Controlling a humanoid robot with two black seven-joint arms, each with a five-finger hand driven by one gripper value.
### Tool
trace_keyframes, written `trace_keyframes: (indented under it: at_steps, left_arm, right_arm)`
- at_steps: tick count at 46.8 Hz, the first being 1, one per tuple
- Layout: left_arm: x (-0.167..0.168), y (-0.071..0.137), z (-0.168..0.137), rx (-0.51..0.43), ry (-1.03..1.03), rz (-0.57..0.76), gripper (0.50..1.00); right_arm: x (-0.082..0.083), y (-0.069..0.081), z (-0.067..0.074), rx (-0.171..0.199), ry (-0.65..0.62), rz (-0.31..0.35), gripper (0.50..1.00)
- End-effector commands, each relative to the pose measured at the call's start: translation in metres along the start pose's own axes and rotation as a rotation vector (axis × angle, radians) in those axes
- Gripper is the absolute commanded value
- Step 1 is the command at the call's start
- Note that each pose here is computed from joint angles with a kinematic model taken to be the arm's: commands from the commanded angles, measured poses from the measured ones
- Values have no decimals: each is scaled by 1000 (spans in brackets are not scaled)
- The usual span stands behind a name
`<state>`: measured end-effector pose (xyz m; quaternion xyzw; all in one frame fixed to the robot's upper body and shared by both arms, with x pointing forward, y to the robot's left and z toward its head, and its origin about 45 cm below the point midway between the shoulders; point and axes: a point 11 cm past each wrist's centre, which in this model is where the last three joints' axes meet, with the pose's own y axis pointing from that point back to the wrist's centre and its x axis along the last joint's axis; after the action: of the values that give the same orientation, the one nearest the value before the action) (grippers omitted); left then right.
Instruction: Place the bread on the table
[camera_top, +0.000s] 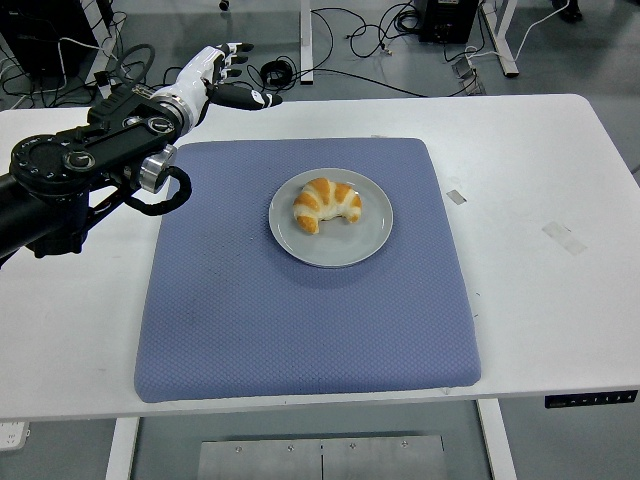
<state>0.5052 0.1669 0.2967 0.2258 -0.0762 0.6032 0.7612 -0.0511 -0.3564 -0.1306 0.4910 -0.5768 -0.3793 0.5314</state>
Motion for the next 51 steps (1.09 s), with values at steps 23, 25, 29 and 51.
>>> trace_keyframes:
  at_steps: [23, 25, 29, 51]
  left_arm:
    - [-2, 7, 28, -28, -426, -160, 974]
    - [-5, 7, 30, -34, -428, -170, 971]
    - [-11, 7, 28, -31, -451, -191, 960]
    - [-40, 17, 22, -84, -679, -297, 880]
  right_arm:
    - [0, 0, 0, 0, 0, 0, 1000]
    - [0, 0, 0, 0, 0, 0, 1000]
    - [0, 0, 0, 0, 0, 0, 1000]
    - [0, 0, 0, 0, 1, 0, 1000]
